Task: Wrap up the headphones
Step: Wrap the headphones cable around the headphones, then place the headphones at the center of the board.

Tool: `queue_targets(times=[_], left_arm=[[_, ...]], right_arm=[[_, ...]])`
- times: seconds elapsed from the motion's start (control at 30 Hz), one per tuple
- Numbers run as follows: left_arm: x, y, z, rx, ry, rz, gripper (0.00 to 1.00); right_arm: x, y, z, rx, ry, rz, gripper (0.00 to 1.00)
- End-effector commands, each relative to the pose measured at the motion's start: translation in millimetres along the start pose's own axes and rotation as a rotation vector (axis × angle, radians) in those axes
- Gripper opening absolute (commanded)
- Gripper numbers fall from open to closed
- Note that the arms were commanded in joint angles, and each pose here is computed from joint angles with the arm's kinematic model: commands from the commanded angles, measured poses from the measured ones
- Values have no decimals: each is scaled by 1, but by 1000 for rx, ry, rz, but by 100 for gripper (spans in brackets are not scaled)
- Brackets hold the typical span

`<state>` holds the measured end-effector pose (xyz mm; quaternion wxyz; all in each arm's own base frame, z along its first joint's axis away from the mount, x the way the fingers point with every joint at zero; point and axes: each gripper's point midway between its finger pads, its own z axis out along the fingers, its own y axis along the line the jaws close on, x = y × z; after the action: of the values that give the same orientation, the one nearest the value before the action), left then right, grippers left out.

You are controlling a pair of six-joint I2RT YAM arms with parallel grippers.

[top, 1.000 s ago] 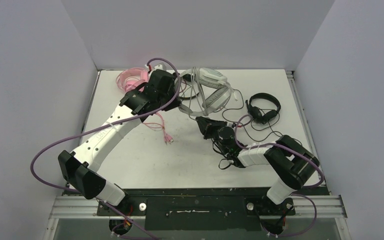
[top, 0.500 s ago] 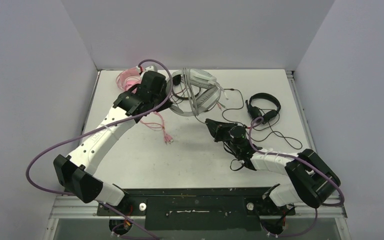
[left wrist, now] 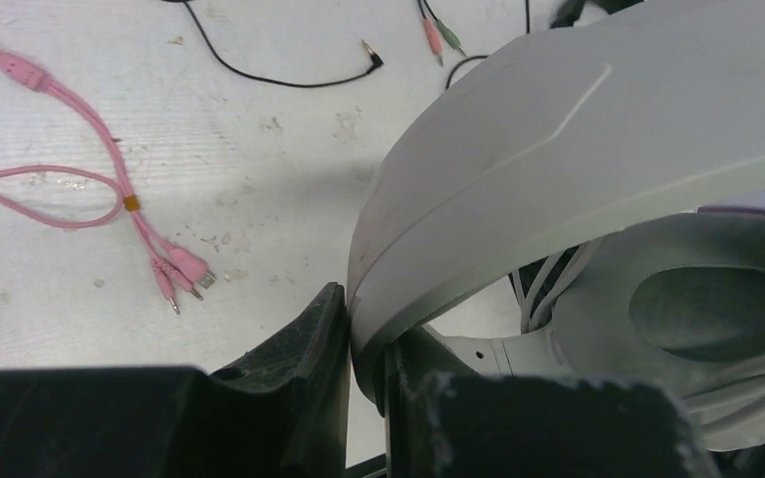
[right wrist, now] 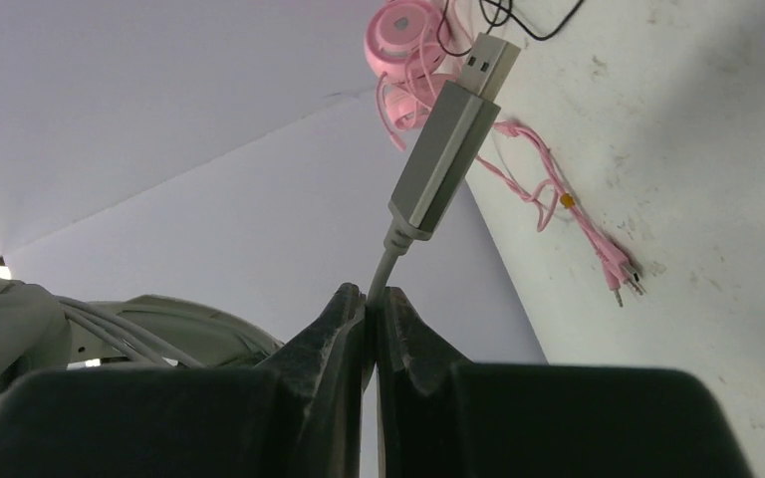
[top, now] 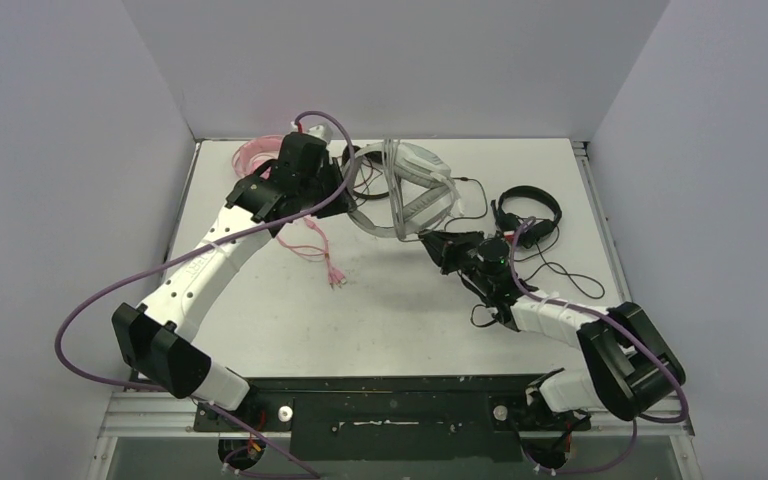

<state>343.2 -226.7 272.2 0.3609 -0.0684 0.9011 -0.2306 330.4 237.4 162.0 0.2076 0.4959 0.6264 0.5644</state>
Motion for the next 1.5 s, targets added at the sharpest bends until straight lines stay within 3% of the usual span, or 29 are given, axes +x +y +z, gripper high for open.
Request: queue_targets(times=[0.0,0.23,0.47,0.6,0.73,1.03,1.23,1.47], left_arm=[[-17,-61,-47,320,-19,99,0],[30,-68,-66,518,115,270,0],[72,-47,-61,506,212,380,0],[101,-35,-54,484,296,459,0],[129,-22,-44,470,393,531,0],[173,13,2,297,569,674,0],[201,35,38,192,688,694,0],[212,60,65,11,765,828,0]], right_arm=[[-2,23,5,-99,58,-152,0],[4,50,2,-258,158,-382,0],[26,53,-14,-437,291,-700,0],[27,32,-20,-442,327,-775,0],[21,21,-27,-443,284,-824,0],[2,-28,-27,-231,189,-1036,0],[-27,-79,-35,-51,97,-1026,1],[-43,-119,-40,56,43,-1061,8]])
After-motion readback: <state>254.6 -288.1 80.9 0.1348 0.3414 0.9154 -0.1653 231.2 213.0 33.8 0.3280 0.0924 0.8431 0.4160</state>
